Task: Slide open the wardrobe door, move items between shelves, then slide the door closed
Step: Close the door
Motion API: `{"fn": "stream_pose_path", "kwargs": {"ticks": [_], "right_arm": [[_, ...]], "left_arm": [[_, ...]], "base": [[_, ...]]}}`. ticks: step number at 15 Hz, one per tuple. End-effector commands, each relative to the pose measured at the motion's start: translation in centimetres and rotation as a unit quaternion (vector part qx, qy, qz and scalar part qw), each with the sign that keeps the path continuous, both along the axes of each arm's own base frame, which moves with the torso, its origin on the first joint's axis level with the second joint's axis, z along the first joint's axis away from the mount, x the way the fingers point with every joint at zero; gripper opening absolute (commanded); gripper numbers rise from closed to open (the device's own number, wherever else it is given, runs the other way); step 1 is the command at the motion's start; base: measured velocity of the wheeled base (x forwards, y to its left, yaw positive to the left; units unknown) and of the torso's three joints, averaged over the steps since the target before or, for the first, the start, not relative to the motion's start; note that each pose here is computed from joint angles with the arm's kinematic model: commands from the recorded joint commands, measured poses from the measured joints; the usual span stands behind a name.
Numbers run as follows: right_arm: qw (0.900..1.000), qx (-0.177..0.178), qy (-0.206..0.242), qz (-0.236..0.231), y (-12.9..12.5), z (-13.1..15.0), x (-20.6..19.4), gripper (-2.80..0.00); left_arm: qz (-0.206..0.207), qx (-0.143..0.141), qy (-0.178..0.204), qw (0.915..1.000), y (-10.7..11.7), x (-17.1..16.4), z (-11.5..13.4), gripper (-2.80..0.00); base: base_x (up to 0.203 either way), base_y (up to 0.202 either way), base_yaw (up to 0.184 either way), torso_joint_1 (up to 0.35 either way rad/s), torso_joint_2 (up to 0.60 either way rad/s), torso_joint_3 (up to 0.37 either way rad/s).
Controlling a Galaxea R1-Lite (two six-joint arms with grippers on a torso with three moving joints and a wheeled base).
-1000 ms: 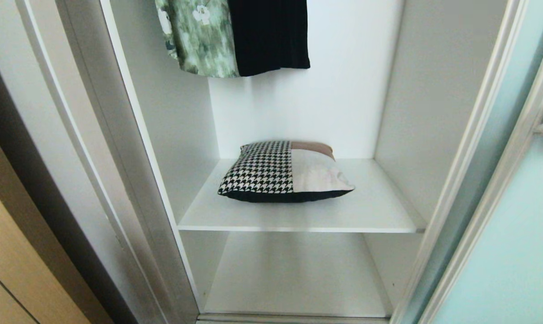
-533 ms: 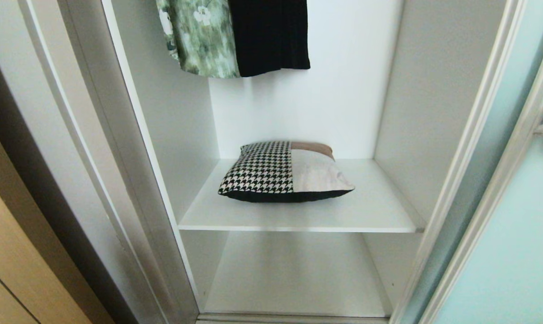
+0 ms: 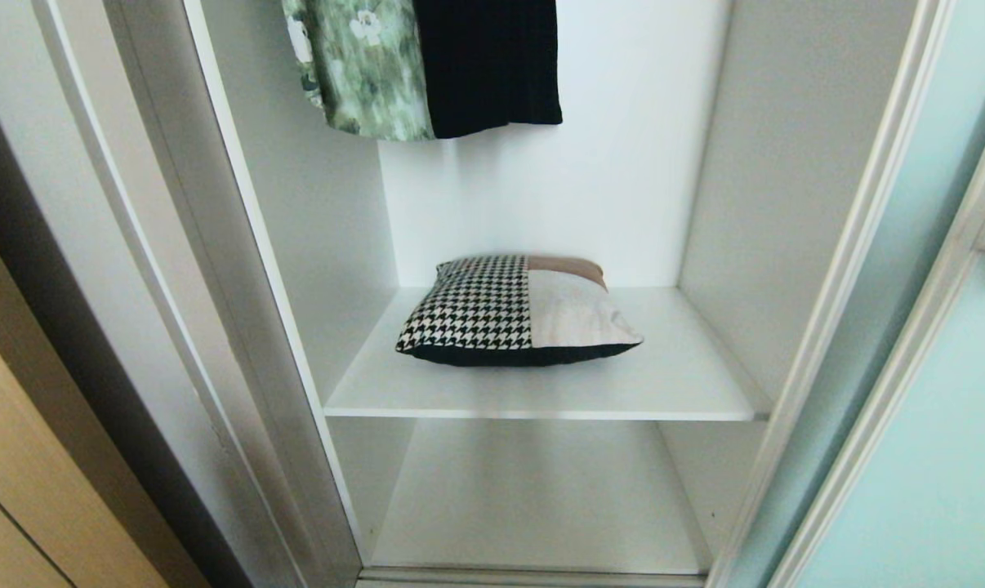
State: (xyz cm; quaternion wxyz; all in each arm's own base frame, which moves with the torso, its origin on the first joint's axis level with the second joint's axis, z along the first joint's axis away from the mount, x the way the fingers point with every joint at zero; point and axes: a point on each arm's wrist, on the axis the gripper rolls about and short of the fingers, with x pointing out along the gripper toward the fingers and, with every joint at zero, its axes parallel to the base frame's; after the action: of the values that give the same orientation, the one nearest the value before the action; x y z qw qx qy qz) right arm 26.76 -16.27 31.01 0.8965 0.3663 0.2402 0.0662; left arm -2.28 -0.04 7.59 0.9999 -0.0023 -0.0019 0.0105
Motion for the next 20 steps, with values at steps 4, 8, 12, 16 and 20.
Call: {"fn": "stream_pose_path", "kwargs": {"ticks": [4,8,12,16,20], "right_arm": [[1.0,0.005,-0.008,-0.009,0.0,0.5,-2.5,-2.8],[1.0,0.006,-0.007,-0.022,-1.1,0.2,-2.4,-2.8],[1.0,0.006,-0.005,-0.019,-1.9,-0.4,-0.8,-2.8],[1.0,0.009,-0.002,-0.01,-1.9,-0.8,0.6,-2.8],[1.0,0.01,0.002,-0.007,-2.0,-1.1,1.4,-2.8]], "left_arm": [[0.0,0.0,0.001,1.0,0.0,0.0,0.0,-2.8],[0.0,0.0,0.0,1.0,0.0,0.0,0.0,-2.8],[0.001,0.0,0.0,1.0,0.0,0.0,0.0,-2.8],[0.0,0.0,0.001,1.0,0.0,0.0,0.0,-2.8],[0.0,0.0,0.001,1.0,0.0,0.0,0.0,-2.8]], "base": [[0.0,0.0,0.0,0.0,0.0,0.0],[0.0,0.0,0.0,0.0,0.0,0.0],[0.0,0.0,0.0,0.0,0.0,0.0],[0.0,0.0,0.0,0.0,0.0,0.0],[0.0,0.0,0.0,0.0,0.0,0.0]]}}
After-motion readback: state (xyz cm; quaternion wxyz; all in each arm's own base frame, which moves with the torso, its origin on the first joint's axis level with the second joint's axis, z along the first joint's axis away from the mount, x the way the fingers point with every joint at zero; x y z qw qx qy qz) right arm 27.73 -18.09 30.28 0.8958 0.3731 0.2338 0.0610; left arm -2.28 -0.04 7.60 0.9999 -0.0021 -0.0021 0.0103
